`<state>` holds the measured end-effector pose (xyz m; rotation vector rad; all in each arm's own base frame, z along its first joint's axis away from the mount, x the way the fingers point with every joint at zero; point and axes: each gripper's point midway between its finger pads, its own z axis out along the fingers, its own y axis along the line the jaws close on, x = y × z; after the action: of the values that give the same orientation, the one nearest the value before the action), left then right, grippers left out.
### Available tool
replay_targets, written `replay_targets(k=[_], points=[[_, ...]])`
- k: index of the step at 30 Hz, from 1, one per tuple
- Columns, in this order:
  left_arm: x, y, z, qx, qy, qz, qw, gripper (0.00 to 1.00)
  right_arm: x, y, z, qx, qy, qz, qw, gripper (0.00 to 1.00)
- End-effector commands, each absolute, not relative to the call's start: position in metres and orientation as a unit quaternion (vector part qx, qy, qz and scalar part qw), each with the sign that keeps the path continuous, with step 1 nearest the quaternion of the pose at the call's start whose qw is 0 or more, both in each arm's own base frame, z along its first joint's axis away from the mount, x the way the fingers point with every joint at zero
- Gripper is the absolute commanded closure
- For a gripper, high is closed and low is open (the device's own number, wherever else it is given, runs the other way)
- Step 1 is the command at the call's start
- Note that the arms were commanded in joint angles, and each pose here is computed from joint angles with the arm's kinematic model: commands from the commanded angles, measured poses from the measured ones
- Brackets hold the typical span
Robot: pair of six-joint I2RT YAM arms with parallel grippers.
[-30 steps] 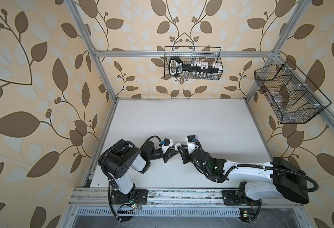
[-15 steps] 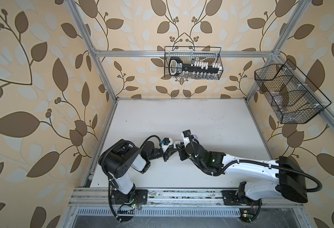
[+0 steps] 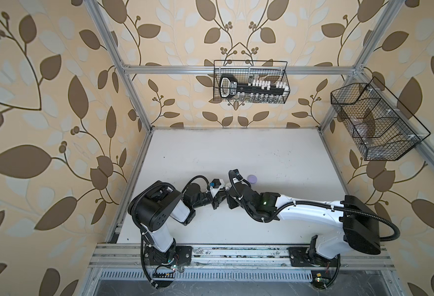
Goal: Insert wireless bluetooth earbuds into charging case
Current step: Insert the wireless bluetooth earbud into the charging case.
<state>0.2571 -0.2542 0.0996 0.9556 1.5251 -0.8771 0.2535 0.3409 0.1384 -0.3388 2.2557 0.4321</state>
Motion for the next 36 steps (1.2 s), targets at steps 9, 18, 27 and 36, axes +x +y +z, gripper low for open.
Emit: replay_targets(k=[9,18,27,36], points=[[0.252,-0.259,0.111,0.418,0.612,-0.371,0.559,0.96,0.266,0.349,0.141,-0.122,0.894,0.174,0.396,0.65],[0.251,-0.259,0.111,0.419,0.612,-0.372,0.558,0.96,0.271,0.353,0.139,-0.125,0.894,0.171,0.394,0.67],[0.250,-0.259,0.112,0.420,0.610,-0.374,0.558,0.96,0.275,0.351,0.138,-0.123,0.895,0.167,0.395,0.69],[0.250,-0.259,0.112,0.421,0.610,-0.375,0.557,0.96,0.279,0.353,0.139,-0.121,0.894,0.168,0.397,0.71]])
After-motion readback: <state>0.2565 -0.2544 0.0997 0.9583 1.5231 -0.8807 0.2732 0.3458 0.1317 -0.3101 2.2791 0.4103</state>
